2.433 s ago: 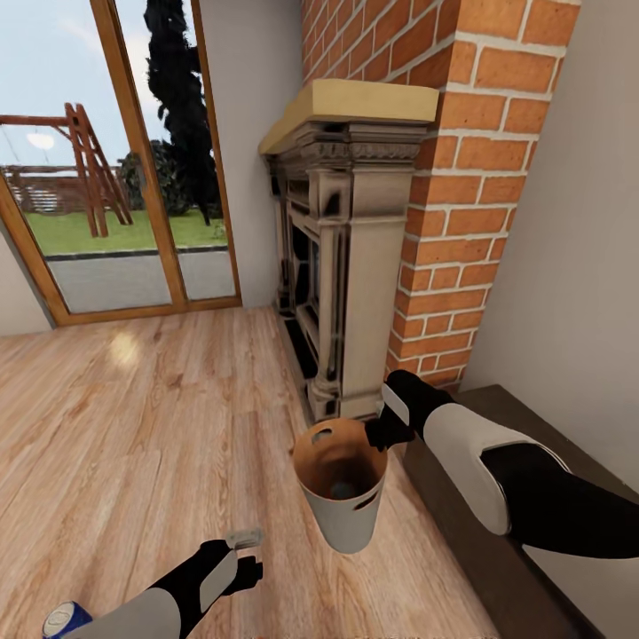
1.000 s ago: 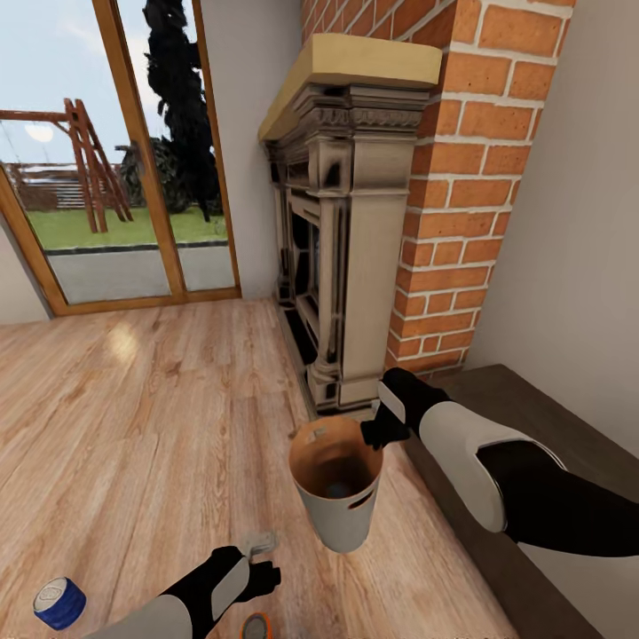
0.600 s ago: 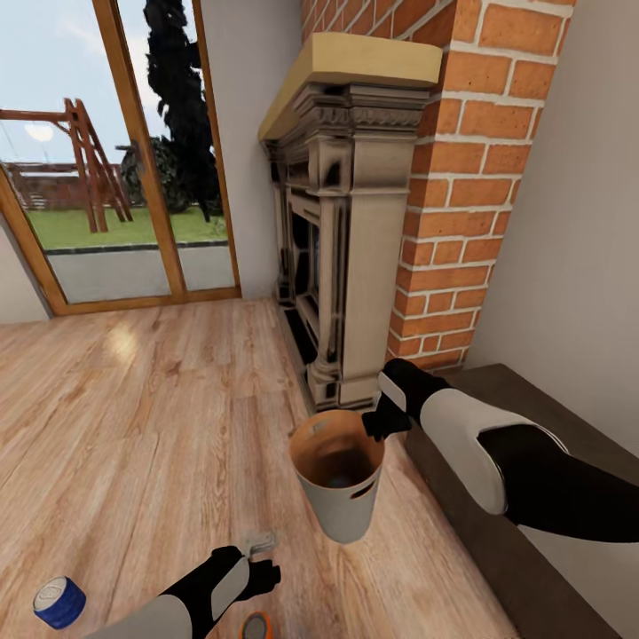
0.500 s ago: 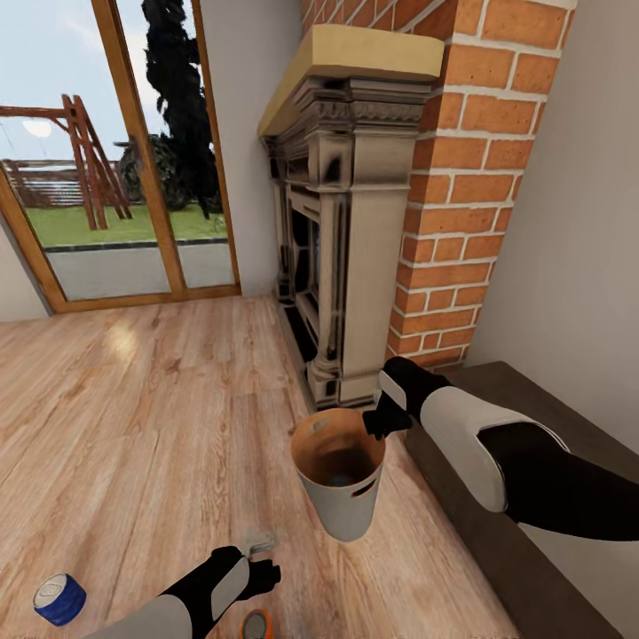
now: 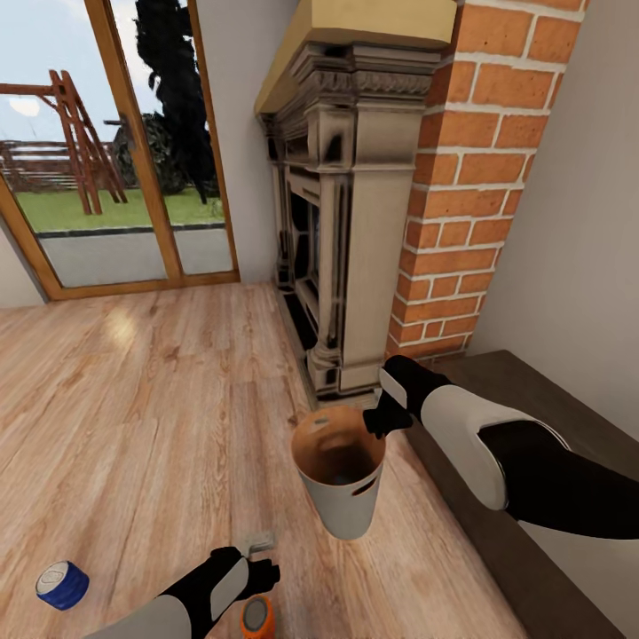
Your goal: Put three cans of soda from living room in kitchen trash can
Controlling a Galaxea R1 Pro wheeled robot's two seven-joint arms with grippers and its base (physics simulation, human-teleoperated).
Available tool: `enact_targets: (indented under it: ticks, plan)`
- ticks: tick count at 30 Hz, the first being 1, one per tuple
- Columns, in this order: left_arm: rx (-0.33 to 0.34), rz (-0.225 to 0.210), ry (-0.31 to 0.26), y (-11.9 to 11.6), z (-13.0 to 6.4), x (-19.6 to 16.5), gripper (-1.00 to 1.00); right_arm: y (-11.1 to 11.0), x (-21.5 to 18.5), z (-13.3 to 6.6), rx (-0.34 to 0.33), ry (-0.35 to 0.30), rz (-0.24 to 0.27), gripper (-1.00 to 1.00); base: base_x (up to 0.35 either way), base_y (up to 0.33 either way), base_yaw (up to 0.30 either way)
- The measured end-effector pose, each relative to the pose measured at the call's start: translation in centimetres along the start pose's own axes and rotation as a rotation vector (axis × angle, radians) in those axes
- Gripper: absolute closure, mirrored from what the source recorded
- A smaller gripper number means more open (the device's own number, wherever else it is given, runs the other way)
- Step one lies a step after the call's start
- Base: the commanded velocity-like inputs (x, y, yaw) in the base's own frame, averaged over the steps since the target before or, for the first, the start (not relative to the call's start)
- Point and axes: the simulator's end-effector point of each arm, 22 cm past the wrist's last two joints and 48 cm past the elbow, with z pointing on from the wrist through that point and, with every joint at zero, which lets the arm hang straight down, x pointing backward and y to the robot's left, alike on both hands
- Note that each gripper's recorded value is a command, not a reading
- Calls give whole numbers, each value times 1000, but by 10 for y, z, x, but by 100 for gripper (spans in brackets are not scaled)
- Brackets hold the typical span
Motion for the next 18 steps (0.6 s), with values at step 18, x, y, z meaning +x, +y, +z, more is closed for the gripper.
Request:
enact_targets:
  ticks: [18]
  plan:
    - [-12, -14, -27, 8, 12, -1, -100, 2, 5, 21, -20, 33, 13, 100, 0, 0, 0]
